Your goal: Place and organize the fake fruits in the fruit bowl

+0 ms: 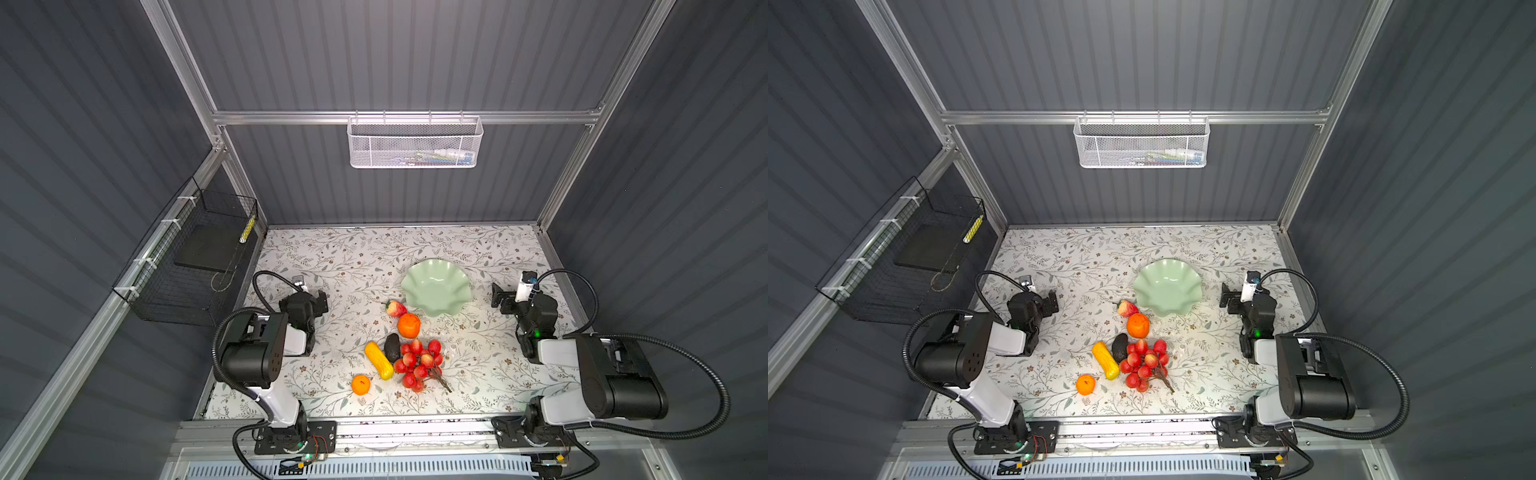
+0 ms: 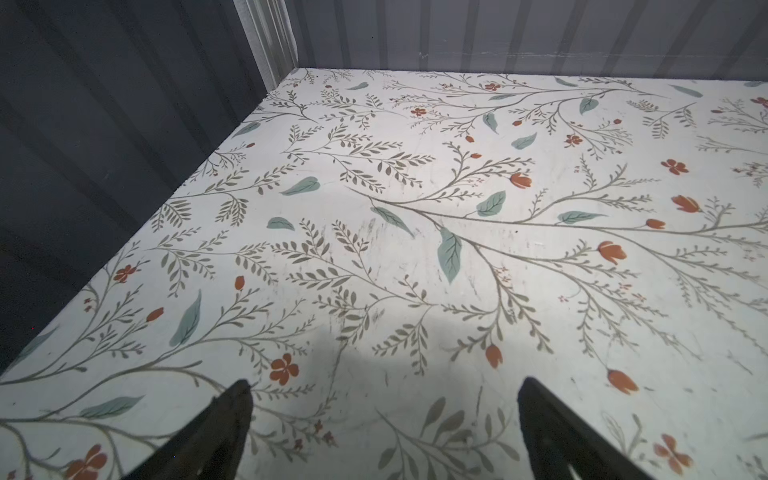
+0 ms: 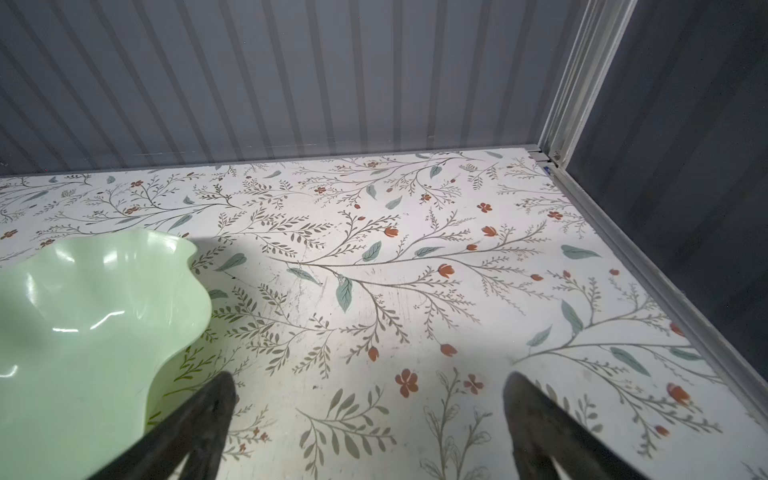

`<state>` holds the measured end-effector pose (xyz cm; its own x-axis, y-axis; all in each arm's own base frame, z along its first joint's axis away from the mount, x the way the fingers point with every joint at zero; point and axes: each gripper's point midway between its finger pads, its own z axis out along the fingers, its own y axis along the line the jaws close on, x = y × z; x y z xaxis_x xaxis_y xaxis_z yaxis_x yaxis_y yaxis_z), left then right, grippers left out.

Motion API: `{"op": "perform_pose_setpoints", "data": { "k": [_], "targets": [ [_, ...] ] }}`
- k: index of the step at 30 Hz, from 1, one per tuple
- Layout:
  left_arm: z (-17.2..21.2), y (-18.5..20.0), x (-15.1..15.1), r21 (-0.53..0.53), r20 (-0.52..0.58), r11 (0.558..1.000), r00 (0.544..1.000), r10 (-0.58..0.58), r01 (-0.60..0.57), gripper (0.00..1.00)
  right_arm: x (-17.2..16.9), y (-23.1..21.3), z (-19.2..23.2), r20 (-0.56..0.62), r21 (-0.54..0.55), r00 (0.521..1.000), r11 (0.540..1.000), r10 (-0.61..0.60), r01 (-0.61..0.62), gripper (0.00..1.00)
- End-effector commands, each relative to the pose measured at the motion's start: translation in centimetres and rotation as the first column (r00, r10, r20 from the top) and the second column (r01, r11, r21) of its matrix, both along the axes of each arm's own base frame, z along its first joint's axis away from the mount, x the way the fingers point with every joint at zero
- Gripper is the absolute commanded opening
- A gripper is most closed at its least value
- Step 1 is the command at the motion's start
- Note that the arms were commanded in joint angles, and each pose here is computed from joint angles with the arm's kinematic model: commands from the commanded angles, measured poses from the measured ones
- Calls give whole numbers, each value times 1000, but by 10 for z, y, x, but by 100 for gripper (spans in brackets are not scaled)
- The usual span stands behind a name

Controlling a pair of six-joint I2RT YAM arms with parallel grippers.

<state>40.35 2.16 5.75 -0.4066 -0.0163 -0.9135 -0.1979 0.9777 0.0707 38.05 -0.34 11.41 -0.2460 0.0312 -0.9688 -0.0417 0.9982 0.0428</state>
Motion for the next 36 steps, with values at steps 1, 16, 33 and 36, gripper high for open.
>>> {"op": "perform_pose_setpoints", "data": {
  "k": [1, 16, 33, 36],
  "targets": [
    [11, -3, 8, -8, 40, 1000, 999, -11, 11, 100, 3, 0, 7, 18, -11, 1000, 1000, 3, -3, 99],
    [10, -3, 8, -8, 39, 1000, 999, -11, 12, 100, 7, -15, 4, -9, 8, 997, 997, -80, 80, 99],
    [8, -8, 10, -6, 24, 999, 999, -42, 42, 100, 7, -16, 4, -8, 5, 996, 996, -84, 84, 99],
    [9, -8, 10, -6, 27, 999, 999, -42, 42, 100, 6, -18, 7, 4, 7, 995, 995, -99, 99, 99]
  ]
}}
